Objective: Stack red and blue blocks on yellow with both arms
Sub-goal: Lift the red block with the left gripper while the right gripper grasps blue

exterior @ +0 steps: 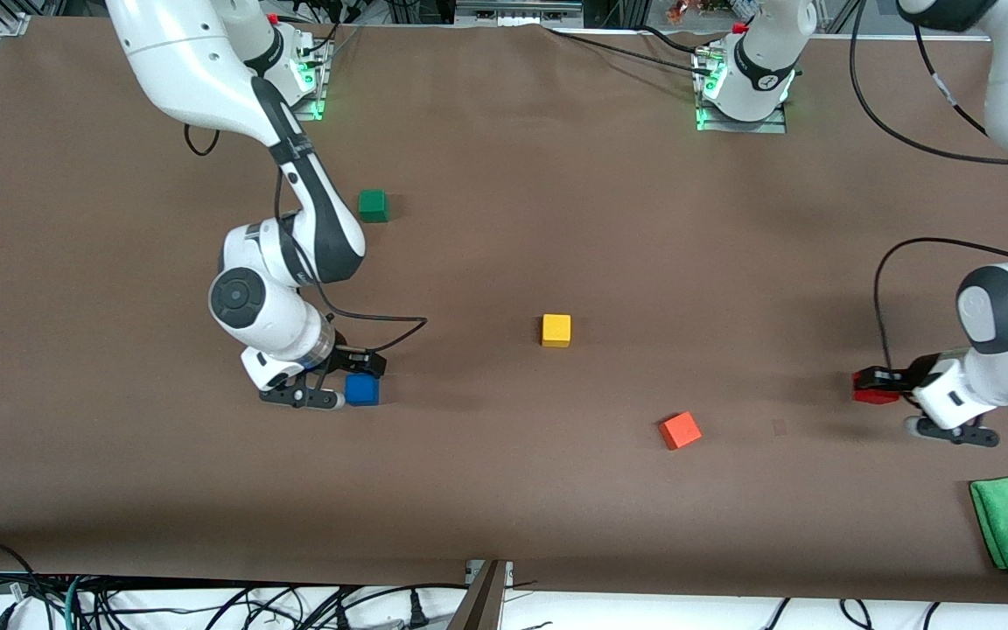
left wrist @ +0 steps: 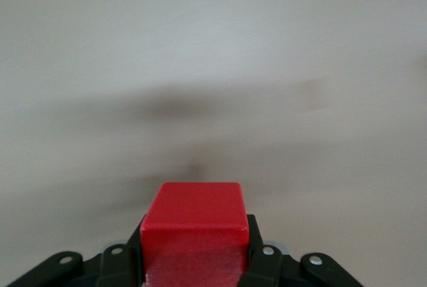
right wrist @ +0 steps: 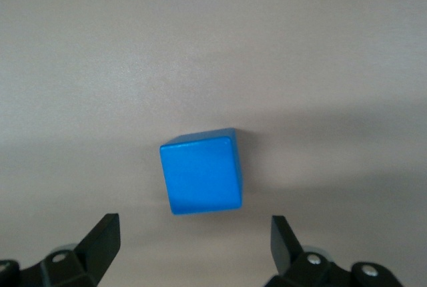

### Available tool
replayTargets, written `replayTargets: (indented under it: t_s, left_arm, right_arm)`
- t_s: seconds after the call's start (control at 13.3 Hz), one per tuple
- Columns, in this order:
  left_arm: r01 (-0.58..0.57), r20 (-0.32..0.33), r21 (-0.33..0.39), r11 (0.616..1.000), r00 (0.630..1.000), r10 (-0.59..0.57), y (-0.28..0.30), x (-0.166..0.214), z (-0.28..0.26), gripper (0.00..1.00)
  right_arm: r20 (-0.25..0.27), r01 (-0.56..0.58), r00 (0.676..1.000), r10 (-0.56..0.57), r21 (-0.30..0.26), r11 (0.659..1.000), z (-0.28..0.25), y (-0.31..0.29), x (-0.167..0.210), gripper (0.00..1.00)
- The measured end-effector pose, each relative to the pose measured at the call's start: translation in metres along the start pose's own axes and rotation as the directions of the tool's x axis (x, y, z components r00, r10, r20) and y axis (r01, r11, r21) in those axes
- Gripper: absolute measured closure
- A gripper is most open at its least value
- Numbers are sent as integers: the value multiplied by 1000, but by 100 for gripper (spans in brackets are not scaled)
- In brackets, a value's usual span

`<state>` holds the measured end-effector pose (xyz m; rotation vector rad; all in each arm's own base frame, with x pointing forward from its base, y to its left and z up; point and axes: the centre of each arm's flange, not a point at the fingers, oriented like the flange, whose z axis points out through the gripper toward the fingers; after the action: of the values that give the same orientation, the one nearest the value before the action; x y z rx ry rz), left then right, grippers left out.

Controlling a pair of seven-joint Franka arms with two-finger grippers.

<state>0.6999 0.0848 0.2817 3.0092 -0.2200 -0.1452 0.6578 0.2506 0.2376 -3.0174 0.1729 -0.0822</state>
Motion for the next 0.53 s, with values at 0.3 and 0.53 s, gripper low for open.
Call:
replayTargets:
  t_s: [0.3, 0.53]
  left_arm:
    - [49, -12, -1, 999, 999, -49, 215, 21, -24, 44]
    - [-44, 5, 16, 999, 999, 44, 355, 4, -8, 44]
  right_arm:
    - [-30, 49, 998, -49, -19, 999, 28, 0, -1, 3]
    - [-41, 92, 995, -94, -50, 995, 37, 3, -1, 28]
